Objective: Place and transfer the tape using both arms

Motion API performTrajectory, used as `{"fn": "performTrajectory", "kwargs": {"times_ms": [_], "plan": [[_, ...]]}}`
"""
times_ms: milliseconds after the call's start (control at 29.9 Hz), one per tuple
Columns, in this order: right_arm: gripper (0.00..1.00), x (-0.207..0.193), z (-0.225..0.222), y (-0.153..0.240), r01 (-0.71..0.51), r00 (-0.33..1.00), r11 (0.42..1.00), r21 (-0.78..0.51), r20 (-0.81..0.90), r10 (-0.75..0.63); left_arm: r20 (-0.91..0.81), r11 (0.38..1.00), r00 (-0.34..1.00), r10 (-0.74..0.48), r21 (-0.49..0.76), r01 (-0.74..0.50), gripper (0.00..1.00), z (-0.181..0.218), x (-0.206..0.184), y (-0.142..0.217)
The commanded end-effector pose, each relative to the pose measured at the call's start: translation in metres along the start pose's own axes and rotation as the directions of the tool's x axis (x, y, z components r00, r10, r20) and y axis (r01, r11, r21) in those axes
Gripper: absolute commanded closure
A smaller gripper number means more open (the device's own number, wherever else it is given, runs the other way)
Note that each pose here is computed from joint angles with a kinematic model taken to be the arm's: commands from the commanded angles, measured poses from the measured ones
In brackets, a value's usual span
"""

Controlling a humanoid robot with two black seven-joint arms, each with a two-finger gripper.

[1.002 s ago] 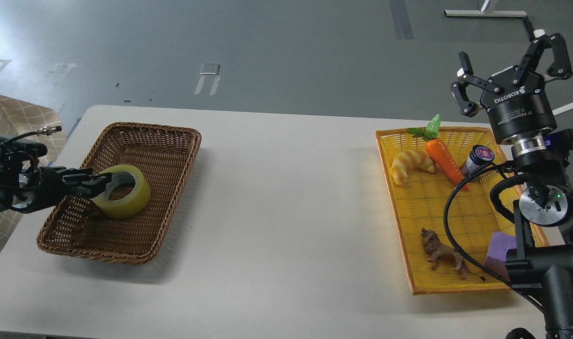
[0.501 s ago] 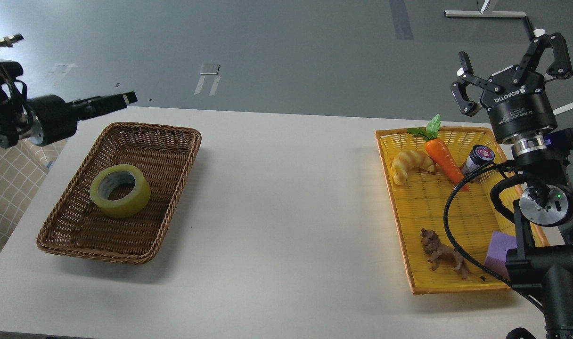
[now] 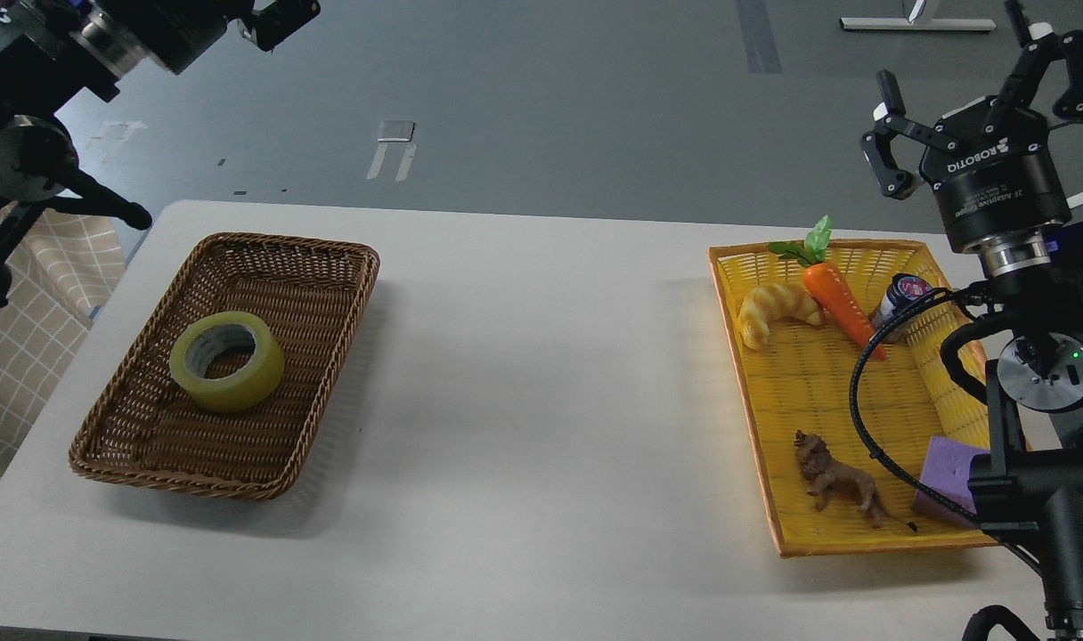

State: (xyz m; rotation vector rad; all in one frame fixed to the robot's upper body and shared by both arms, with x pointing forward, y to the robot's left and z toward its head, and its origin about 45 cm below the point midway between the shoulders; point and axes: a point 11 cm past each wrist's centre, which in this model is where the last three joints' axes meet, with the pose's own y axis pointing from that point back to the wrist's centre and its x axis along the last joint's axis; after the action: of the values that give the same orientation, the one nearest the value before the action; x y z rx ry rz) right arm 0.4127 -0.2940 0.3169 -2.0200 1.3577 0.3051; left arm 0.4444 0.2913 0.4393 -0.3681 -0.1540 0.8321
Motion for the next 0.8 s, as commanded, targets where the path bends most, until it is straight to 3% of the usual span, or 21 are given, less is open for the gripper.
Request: {"fn": "performTrajectory", "kwargs": {"times_ms": [0, 134, 334, 768], "plan": [[0.00, 0.000, -0.006, -0.001, 0.002, 0.996, 0.999, 0.036, 0.091, -0.005, -0.124, 0.997, 0.992, -0.018, -0.071, 0.009, 0.02, -0.013, -0.017, -0.015], [0.00, -0.004, 0.002, -0.008, 0.022, 0.983, 1.000, -0.001, 0.182, -0.021, -0.278, 0.995, 0.961, -0.016, -0.096, -0.011, 0.02, -0.051, -0.038, -0.019], [0.00, 0.003, 0.013, -0.010, 0.029, 0.984, 0.998, -0.048, 0.180, -0.020, -0.437, 0.994, 0.898, 0.048, -0.069, -0.087, 0.02, -0.112, -0.057, -0.005], [0.00, 0.016, 0.023, -0.008, 0.052, 0.993, 0.987, -0.152, 0.111, -0.035, -0.419, 0.988, 0.897, 0.142, 0.001, -0.156, 0.02, -0.132, -0.034, 0.010]]}}
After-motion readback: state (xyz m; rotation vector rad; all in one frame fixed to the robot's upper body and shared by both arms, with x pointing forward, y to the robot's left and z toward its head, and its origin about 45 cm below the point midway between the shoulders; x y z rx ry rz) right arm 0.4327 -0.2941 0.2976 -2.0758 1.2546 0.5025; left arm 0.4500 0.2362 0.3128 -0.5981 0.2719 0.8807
